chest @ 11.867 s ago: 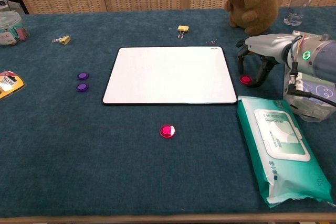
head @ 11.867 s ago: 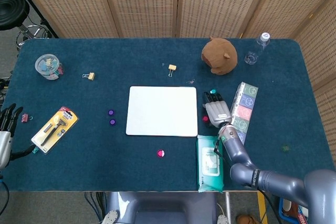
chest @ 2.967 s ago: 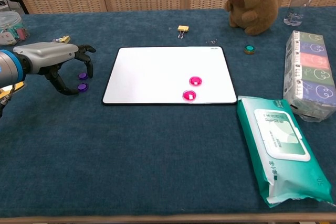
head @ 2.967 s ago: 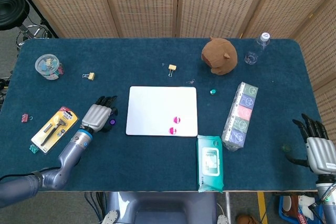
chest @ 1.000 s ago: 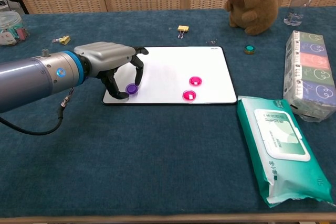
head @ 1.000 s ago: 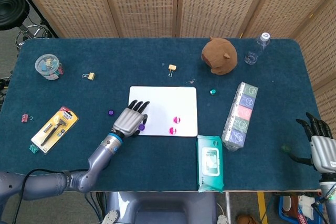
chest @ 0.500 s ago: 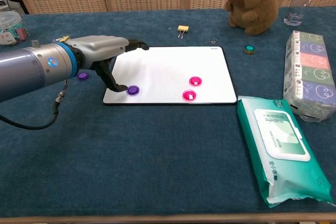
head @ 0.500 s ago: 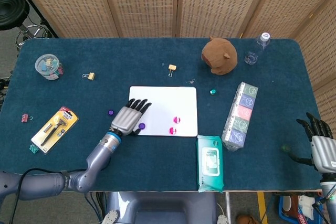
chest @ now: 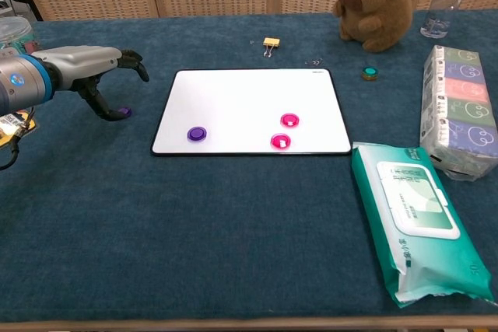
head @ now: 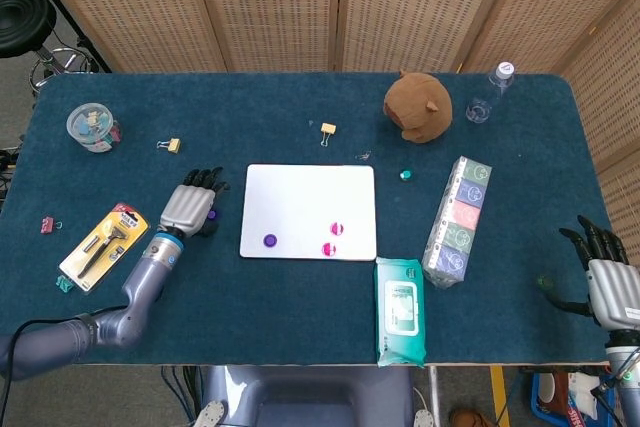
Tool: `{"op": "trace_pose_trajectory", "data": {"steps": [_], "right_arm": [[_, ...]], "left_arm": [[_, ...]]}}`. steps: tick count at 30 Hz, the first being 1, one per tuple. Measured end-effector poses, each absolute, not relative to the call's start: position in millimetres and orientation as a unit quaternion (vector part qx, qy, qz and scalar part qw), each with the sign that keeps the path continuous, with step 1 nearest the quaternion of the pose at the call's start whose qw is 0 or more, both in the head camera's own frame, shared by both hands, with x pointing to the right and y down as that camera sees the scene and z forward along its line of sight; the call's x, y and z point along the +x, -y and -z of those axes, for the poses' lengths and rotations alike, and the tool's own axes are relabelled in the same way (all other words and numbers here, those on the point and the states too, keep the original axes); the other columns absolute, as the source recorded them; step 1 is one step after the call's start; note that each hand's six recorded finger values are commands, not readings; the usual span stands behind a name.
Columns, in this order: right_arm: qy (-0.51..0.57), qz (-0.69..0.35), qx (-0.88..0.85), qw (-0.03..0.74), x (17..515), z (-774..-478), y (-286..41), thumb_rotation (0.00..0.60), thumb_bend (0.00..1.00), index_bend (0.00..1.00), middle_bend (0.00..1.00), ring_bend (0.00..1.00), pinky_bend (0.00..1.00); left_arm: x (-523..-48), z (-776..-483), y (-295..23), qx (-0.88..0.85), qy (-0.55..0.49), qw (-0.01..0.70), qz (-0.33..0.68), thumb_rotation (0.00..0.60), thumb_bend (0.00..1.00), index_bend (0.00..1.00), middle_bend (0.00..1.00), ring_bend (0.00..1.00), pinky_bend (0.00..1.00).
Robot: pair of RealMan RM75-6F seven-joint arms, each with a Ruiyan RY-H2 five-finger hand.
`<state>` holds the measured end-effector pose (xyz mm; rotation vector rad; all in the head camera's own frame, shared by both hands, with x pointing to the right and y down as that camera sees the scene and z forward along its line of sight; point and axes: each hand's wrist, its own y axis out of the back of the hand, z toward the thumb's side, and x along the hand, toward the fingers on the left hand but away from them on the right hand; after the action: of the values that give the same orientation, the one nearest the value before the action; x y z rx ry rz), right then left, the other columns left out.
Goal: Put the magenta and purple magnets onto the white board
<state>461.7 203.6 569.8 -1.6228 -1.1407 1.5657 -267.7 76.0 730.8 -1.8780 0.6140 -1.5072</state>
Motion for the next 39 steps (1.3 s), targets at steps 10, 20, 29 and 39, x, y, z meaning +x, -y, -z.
{"op": "trace_pose_trajectory", "data": {"steps": [10,20,29,39], "right_arm": [[0.428,-0.595,-0.611,0.3,462,-573,-204,0.6,0.0,0.14,0.0,0.0,0.0],[0.427,-0.595,-0.613,0.297,463,-574,-204,0.6,0.0,0.14,0.0,0.0,0.0],[0.428,-0.595,-0.611,0.297,464,-572,-204,0.6,0.0,0.14,0.0,0.0,0.0],[0.427,-0.595,-0.613,0.296,463,-573,-204,0.6,0.0,0.14,0.0,0.0,0.0]], "left_arm": [[-262,-743,-76,-0.727,-0.234,0.315,0.563,0.6,0.3,0.33,0.0,0.0,0.0],[-270,-744,-74,-0.719,-0.244,0.316,0.57,0.6,0.3,0.39,0.0,0.0,0.0],[-277,-744,-74,-0.714,-0.24,0.313,0.578,0.6,0.3,0.4,0.0,0.0,0.0],[-283,-746,-75,-0.711,-0.243,0.31,0.583,0.6,0.3,0.41,0.0,0.0,0.0]]}}
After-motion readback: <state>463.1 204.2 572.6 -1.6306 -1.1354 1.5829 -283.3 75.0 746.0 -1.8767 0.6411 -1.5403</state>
